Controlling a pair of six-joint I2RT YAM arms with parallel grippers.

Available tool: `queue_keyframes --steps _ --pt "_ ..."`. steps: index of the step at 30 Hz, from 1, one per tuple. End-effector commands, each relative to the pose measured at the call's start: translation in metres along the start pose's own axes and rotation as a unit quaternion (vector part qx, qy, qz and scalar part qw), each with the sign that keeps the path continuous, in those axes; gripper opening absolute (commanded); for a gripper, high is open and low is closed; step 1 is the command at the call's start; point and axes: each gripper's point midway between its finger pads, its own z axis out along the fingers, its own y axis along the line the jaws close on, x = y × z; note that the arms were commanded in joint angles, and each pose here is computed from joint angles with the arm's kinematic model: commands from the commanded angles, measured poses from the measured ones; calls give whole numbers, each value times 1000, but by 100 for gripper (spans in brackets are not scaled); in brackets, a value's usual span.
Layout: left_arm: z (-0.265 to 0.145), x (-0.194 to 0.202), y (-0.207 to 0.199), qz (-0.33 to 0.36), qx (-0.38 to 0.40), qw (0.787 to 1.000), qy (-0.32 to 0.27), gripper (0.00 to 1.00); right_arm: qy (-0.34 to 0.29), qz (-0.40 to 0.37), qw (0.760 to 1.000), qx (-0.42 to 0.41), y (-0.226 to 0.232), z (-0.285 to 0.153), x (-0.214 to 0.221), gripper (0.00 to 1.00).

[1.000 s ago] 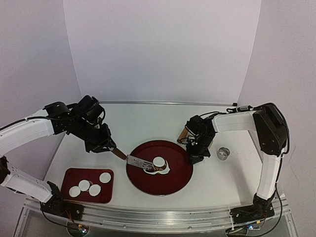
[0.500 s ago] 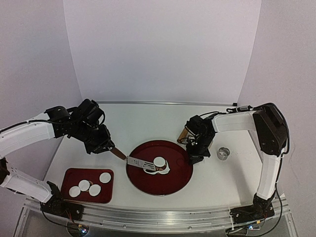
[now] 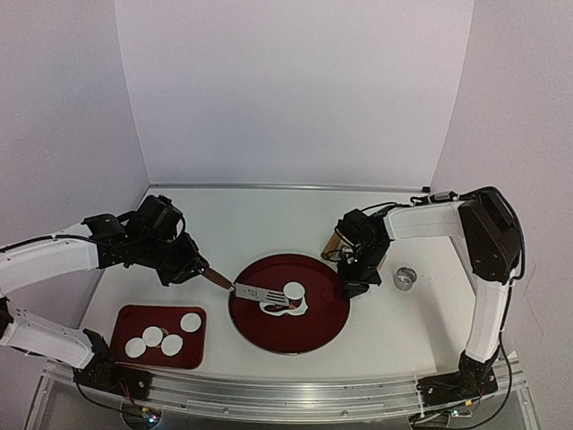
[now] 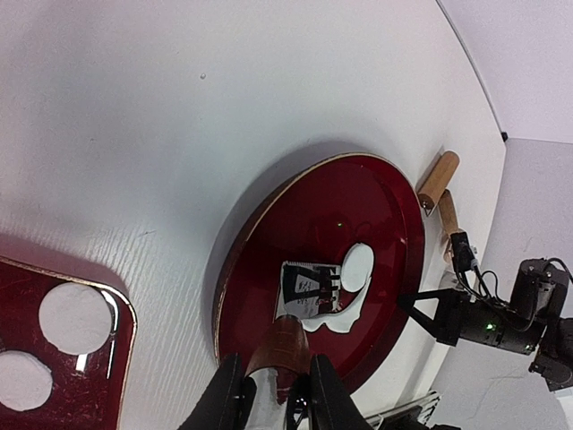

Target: Roll out the dumpling wrappers from the dough

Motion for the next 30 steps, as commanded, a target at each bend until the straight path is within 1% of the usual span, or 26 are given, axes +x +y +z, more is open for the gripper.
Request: queue_keyframes --steps 1,9,13,20,26,30 --pt "8 -7 8 -2 12 999 -33 0 9 22 999 21 -3 9 1 0" --pt "10 -17 13 14 27 997 -74 0 22 31 999 10 3 15 1 0" --pt "16 -20 16 -6 28 996 -84 0 26 33 999 6 6 17 0 0" --pt "37 -16 11 -11 42 996 -73 0 31 34 999 1 9 20 -1 0" --pt "47 -23 3 -7 47 995 -92 0 35 32 999 -3 11 23 -1 0" --pt "62 -18 -5 -2 61 995 -73 0 36 31 999 -6 13 23 -2 0"
